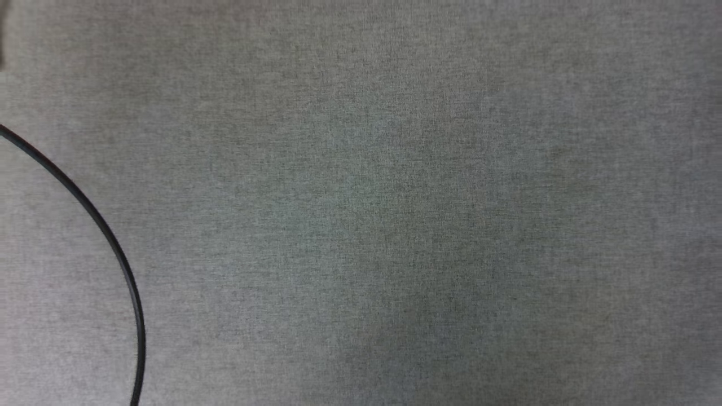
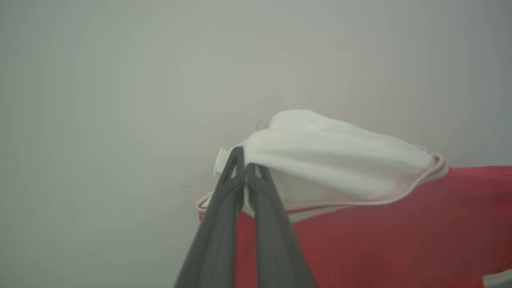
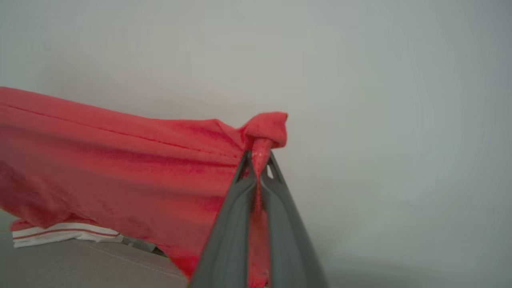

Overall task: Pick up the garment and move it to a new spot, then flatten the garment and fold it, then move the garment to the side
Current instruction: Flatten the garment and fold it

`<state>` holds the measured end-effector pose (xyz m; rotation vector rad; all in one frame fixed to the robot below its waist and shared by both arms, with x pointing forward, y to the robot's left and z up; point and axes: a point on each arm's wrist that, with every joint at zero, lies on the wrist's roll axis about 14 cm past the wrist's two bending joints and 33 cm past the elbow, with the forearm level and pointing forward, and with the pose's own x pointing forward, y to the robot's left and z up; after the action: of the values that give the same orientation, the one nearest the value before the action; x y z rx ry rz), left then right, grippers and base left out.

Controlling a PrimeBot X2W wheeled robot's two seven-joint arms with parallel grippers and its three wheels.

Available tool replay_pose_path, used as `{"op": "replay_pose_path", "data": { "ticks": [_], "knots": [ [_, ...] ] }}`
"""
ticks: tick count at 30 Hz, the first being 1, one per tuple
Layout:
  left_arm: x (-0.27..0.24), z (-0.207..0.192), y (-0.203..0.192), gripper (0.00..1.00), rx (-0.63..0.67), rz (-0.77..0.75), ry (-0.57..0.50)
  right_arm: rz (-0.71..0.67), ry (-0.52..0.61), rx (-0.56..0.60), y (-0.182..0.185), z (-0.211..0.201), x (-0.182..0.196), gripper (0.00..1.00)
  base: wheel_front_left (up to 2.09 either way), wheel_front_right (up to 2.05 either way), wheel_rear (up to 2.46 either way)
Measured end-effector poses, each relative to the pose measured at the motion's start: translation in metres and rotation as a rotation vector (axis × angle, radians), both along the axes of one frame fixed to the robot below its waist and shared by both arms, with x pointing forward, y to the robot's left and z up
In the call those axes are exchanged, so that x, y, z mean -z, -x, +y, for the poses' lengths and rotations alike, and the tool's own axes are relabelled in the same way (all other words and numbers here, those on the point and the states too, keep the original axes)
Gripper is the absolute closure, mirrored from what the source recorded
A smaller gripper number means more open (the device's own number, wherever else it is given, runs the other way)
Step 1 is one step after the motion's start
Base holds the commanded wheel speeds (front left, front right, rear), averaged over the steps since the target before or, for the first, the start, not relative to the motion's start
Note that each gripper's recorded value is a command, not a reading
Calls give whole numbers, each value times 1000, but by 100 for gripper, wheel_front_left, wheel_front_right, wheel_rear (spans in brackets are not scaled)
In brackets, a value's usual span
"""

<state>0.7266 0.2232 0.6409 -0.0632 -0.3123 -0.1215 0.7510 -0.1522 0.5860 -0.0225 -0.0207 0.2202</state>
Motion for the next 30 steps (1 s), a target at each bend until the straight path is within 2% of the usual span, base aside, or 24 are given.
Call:
{"op": "replay_pose_path", "data": {
  "ticks": [5, 11, 20, 30],
  "knots": [
    [38, 10, 21, 100, -6, 104, 17, 106, 9, -19, 25, 5, 40, 100, 0, 0, 0],
    [89, 21, 71, 100, -20, 246, 44, 213, -2, -49, 77, 10, 80, 100, 0, 0, 0],
    [154, 35, 189, 100, -44, 420, 125, 345, -69, -72, 183, 8, 124, 100, 0, 0, 0],
    [183, 35, 314, 100, -103, 535, 181, 468, -57, -82, 285, -11, 152, 100, 0, 0, 0]
  ]
}}
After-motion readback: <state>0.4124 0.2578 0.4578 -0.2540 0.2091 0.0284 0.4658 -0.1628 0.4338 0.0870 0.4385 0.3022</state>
